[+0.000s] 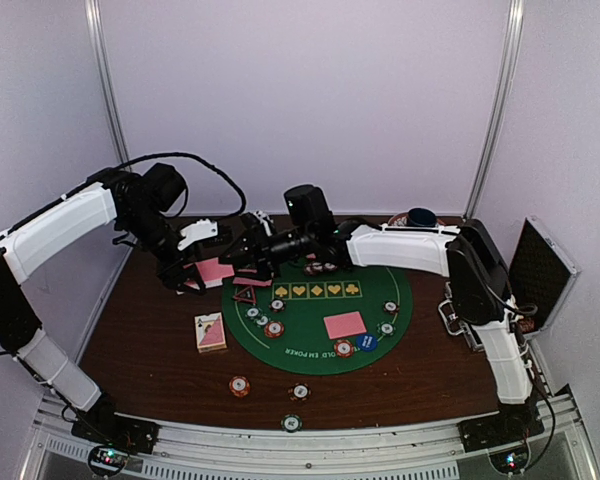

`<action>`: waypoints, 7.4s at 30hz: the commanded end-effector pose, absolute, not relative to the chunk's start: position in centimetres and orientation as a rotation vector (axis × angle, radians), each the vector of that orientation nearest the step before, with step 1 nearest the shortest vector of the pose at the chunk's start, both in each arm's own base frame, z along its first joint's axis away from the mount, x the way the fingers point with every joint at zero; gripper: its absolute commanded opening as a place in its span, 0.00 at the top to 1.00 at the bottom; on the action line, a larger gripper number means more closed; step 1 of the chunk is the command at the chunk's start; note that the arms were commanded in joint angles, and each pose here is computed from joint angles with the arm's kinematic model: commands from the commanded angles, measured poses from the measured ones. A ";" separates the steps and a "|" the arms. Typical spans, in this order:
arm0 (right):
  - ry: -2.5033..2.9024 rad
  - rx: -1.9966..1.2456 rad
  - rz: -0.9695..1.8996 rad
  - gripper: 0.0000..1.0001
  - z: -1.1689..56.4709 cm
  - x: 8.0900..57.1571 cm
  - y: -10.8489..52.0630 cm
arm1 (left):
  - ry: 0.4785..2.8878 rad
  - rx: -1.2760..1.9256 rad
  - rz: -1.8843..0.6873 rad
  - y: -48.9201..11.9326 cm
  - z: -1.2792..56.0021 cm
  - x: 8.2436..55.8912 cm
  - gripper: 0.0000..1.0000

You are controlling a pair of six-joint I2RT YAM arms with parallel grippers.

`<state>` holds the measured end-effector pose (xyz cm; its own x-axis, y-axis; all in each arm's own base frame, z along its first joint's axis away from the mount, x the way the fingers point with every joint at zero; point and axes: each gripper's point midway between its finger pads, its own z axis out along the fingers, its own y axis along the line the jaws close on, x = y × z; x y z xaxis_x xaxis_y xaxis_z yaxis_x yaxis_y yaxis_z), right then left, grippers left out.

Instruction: Distribute texas hold em gaming equipment

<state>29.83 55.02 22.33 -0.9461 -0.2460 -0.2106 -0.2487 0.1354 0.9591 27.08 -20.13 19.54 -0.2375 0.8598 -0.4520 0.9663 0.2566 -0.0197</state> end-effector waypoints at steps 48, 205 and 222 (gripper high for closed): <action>2.388 -0.200 1.802 1.00 21.4 41.2 41.2 | 2.172 1.660 -0.372 -19.8 19.9 27.5 1.00; 2.228 -0.402 2.106 0.62 25.1 29.7 53.9 | 2.166 1.635 -0.433 -20.2 21.0 26.9 1.00; 2.153 -0.405 2.238 0.88 27.3 28.9 53.6 | 2.177 1.642 -0.416 -20.1 20.6 27.2 1.00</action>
